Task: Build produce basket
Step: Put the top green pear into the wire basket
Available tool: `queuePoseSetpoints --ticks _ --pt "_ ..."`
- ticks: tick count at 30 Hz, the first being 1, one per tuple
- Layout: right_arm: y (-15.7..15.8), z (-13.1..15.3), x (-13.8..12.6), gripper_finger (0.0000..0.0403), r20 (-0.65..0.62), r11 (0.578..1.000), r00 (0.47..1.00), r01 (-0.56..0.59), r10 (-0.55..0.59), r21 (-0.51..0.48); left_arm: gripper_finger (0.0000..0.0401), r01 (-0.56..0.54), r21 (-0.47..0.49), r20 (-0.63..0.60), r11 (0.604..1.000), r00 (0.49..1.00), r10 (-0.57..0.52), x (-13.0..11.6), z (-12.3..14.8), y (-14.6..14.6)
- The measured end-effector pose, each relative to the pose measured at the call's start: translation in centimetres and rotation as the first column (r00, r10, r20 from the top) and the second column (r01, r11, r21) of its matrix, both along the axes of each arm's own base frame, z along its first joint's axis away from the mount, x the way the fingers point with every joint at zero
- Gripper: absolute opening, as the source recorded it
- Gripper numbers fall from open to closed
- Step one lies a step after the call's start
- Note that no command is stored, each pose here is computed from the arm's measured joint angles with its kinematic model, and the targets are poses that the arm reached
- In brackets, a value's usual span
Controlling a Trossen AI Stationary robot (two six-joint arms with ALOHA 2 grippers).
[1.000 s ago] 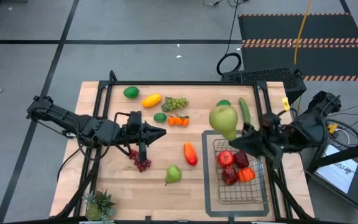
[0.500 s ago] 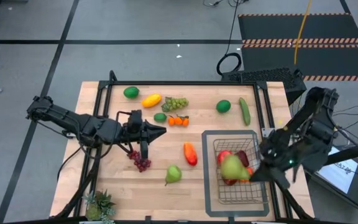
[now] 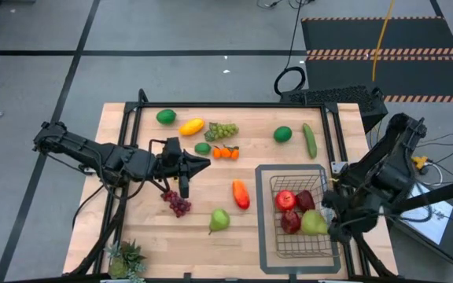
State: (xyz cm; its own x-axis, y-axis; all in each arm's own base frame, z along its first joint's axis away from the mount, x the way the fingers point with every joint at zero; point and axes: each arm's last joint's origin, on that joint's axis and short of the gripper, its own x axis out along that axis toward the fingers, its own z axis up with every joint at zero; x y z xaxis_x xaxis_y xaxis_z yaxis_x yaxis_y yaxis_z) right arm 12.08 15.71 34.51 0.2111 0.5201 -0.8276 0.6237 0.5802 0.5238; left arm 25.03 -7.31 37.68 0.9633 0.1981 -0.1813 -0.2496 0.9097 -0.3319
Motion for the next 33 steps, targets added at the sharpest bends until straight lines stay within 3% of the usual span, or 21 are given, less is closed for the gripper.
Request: queuePoseSetpoints --ticks 6,12,18,25,28,33 --pt "1.2 -4.0 1.9 0.0008 -0.062 0.995 0.997 -0.034 0.04 0.098 0.0037 -0.01 0.004 -0.007 1.0 1.0 0.01 0.0 -0.1 0.0" --pt "1.0 -7.8 3.3 0.0009 -0.029 0.99 1.0 0.001 0.003 0.143 0.0037 -0.013 0.004 -0.006 1.0 1.0 0.013 0.0 -0.1 0.0" --pt "0.8 -9.6 4.0 0.0009 -0.001 0.979 1.0 0.004 -0.004 0.205 0.0037 -0.014 0.0 -0.005 1.0 1.0 0.014 0.0 -0.1 0.0" --pt "0.3 -11.0 4.2 0.0011 -0.002 0.978 1.0 0.012 -0.012 0.21 0.0037 -0.017 0.004 -0.005 1.0 1.0 0.017 0.0 -0.1 0.1" --pt "0.2 -11.1 4.2 0.0029 -0.001 0.979 1.0 0.017 -0.018 0.204 0.0037 -0.017 0.004 -0.005 1.0 1.0 0.017 0.0 -0.1 0.1" --pt "-0.1 -11.2 4.5 0.0091 0.008 0.979 1.0 0.028 -0.031 0.201 0.0037 -0.016 0.005 -0.005 1.0 1.0 0.016 0.0 -0.1 0.1"
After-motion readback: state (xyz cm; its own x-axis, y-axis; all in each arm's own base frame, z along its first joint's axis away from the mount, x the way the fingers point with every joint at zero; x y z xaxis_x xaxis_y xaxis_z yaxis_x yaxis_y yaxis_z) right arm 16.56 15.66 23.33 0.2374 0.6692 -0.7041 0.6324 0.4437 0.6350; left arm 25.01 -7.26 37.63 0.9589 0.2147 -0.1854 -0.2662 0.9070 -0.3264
